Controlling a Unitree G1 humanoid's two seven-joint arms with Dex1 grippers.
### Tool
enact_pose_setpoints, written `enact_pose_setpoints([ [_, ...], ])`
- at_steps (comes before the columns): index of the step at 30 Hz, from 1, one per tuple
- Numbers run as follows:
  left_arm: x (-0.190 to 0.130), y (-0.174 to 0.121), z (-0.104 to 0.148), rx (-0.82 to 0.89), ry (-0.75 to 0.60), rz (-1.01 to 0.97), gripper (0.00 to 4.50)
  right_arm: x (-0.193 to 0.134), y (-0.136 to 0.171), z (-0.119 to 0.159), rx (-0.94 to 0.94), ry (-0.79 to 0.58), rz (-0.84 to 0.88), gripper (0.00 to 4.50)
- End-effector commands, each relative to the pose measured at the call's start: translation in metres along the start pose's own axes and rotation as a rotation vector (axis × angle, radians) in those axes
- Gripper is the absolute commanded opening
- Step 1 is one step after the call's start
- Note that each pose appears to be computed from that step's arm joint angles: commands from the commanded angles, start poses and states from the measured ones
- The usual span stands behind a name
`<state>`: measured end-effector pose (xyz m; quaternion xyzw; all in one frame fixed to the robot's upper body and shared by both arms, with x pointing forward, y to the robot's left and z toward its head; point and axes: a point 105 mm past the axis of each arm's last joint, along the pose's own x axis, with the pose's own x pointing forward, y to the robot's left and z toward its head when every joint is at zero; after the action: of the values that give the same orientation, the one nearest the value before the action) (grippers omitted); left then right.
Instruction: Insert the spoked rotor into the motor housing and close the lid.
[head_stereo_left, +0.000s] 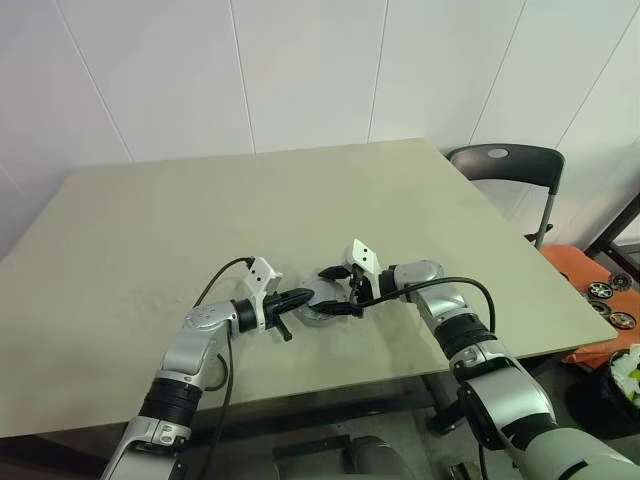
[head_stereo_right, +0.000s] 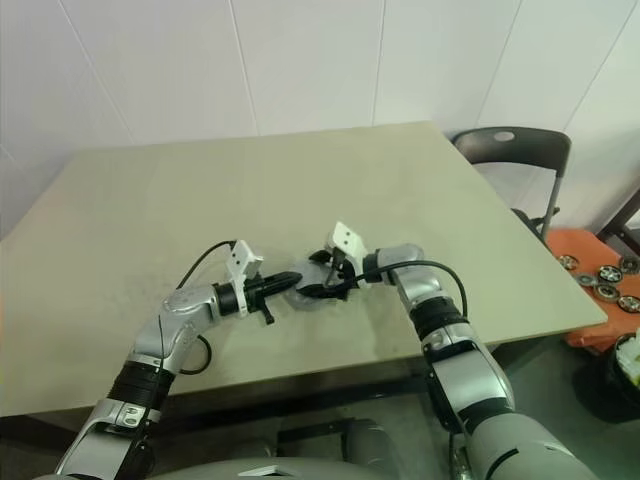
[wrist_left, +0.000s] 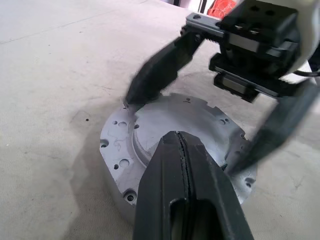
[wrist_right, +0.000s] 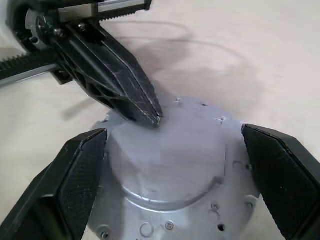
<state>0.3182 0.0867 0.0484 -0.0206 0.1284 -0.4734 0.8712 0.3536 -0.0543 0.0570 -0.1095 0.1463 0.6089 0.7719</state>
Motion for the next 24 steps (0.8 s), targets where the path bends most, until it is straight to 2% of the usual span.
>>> enact_pose_setpoints([
  [1,-0.002,-0.001,-0.03,-0.061,0.096,0.013,0.0,-0.006,-0.021,0.027,-0.073,-0.074,-0.122,4.48],
  [11,-0.001,-0.003,-0.026,-0.063,0.091,0.01,0.0,-0.015,-0.007,0.023,-0.022,-0.057,0.023,4.48],
  [14,-0.002,-0.002,-0.025,-0.064,0.09,0.012,0.0,-0.022,-0.008,0.021,0.007,-0.039,0.035,4.48],
  [24,-0.002,-0.001,-0.022,-0.065,0.082,0.019,0.0,-0.04,-0.023,0.036,0.157,-0.119,0.009,4.48],
])
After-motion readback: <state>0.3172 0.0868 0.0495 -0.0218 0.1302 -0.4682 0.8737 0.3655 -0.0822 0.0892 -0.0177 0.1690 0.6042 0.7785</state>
